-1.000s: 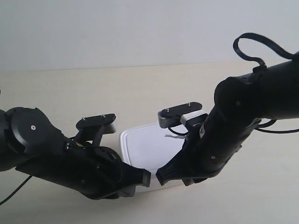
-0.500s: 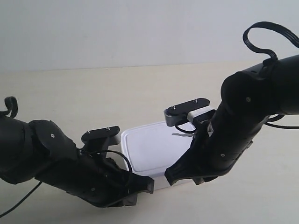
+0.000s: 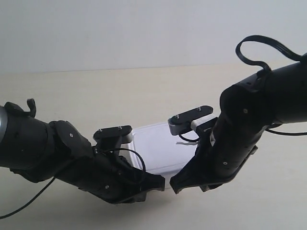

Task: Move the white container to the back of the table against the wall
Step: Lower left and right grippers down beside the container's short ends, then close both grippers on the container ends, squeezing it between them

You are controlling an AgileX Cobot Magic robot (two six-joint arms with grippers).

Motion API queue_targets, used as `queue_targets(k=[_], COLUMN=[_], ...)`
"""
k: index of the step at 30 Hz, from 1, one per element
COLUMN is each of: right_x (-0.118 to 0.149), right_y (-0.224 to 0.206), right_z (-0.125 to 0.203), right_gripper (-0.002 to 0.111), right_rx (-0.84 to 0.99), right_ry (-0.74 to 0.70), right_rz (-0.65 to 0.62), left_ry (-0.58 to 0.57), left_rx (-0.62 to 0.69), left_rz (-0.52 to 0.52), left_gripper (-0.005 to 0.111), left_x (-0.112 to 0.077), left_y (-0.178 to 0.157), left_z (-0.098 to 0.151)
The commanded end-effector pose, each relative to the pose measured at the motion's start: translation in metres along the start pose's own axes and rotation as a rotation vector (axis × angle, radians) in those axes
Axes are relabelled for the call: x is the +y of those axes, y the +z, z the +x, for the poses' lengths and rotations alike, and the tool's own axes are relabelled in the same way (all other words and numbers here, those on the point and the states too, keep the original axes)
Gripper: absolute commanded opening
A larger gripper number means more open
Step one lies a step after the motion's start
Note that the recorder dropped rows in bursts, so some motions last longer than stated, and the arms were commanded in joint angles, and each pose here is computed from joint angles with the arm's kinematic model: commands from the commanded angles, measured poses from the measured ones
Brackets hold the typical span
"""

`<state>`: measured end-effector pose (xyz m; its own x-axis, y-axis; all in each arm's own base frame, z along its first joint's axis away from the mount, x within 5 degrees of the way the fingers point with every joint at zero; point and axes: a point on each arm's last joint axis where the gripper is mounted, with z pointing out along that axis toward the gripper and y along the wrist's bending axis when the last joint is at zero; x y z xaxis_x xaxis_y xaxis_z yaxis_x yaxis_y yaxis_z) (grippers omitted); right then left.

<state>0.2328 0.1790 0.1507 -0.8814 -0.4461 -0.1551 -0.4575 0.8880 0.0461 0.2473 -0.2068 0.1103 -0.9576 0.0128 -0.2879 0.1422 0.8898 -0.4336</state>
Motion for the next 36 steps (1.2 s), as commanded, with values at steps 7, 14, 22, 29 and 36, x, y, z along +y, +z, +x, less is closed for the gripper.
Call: queue_targets(k=[7,14,22,29,36], right_x=[0.002,0.003,0.003,0.004,0.006], right_y=[0.006,0.007,0.025,0.025,0.029], right_z=[-0.009,-0.016,-0.019,-0.023,-0.035], right_gripper=[0.000,0.000,0.000,0.000,0.000], right_rx=[-0.085,-0.159,-0.139,-0.181,-0.187], right_ry=[0.019,0.057,0.076,0.081,0.077], right_rz=[-0.010,-0.028,-0.026,-0.035,-0.034], left_ry=[0.020,0.022,0.024,0.003,0.002], left_rx=[-0.091,-0.129,-0.181,-0.186,-0.175], left_rz=[-0.047,-0.070,-0.056,-0.056,-0.074], left_gripper=[0.000,0.000,0.000,0.000,0.000], left_x=[0.002,0.004,0.004,0.011,0.015], left_y=[-0.001,-0.002,-0.007,-0.010,-0.004], left_z=[-0.009,-0.013,-0.034,-0.040,-0.039])
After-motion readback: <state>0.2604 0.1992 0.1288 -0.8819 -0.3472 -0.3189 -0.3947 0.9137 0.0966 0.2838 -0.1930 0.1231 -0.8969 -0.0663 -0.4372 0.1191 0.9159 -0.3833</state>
